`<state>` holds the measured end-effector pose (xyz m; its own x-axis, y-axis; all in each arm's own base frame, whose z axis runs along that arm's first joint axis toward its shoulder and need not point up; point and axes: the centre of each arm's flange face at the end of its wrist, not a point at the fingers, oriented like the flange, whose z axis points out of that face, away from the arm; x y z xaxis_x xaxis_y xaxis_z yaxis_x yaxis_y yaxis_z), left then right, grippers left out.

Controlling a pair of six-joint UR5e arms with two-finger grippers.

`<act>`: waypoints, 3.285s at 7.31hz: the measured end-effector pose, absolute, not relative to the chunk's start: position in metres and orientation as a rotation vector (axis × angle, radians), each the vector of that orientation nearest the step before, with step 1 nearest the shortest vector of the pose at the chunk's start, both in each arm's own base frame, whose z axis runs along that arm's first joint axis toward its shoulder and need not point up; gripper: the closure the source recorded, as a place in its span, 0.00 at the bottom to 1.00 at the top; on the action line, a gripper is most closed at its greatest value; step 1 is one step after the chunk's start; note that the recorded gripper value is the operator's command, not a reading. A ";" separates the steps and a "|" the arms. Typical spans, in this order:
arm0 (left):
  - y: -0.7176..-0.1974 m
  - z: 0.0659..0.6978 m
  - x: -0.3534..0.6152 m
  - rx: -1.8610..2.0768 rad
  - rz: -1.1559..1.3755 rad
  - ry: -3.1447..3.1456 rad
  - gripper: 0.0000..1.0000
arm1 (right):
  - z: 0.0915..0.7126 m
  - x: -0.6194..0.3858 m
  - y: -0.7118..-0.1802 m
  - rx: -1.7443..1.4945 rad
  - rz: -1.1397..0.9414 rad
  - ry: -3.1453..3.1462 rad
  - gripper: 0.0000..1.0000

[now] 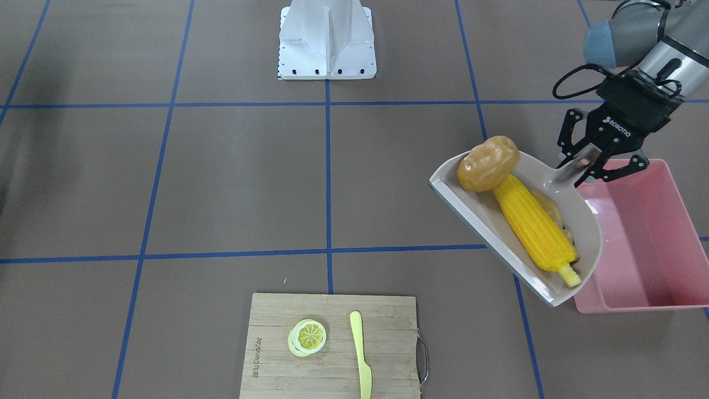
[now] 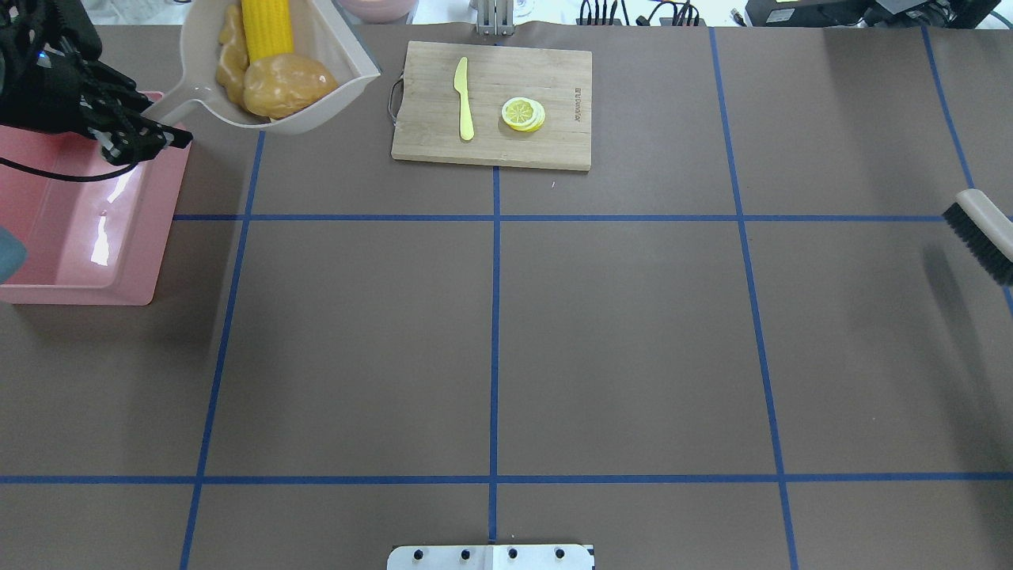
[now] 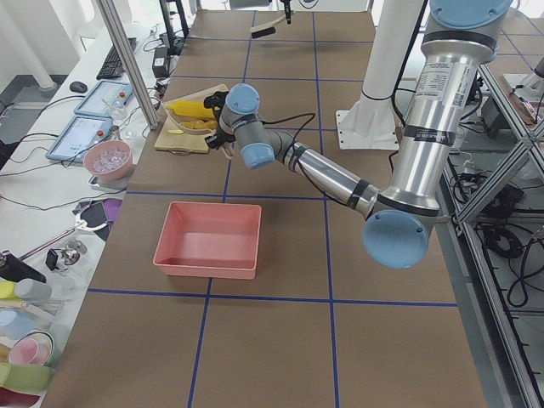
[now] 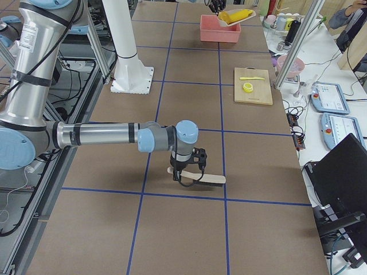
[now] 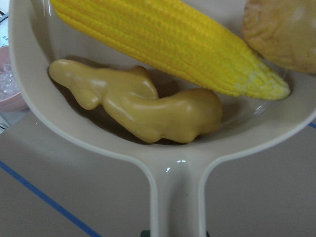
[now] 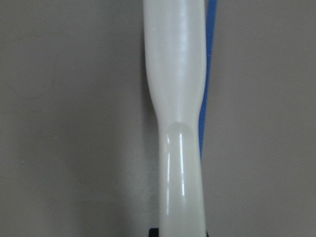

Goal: Sweep and dump trash into bin

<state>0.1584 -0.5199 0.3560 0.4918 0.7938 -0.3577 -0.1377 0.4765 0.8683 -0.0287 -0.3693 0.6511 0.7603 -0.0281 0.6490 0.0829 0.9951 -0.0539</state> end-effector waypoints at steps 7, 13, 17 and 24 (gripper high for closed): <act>-0.384 0.514 0.042 0.769 0.530 0.804 1.00 | 0.646 -0.099 -0.397 0.027 0.112 -0.820 1.00; -0.337 0.572 0.005 0.626 0.537 0.711 1.00 | 0.609 -0.158 -0.388 0.002 0.101 -0.817 0.32; -0.337 0.595 0.002 0.473 0.519 0.667 1.00 | 0.616 -0.158 -0.383 -0.010 0.084 -0.817 0.01; -0.348 0.584 0.006 0.257 0.487 0.669 1.00 | 0.595 -0.116 -0.433 0.014 -0.002 -0.818 0.01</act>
<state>0.0060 -0.3483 0.5838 0.6787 0.5088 -0.5297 -0.3473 0.8578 0.3789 -0.1158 -0.4331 0.5954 0.6835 -0.0071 0.7299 -0.0034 0.9999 0.0129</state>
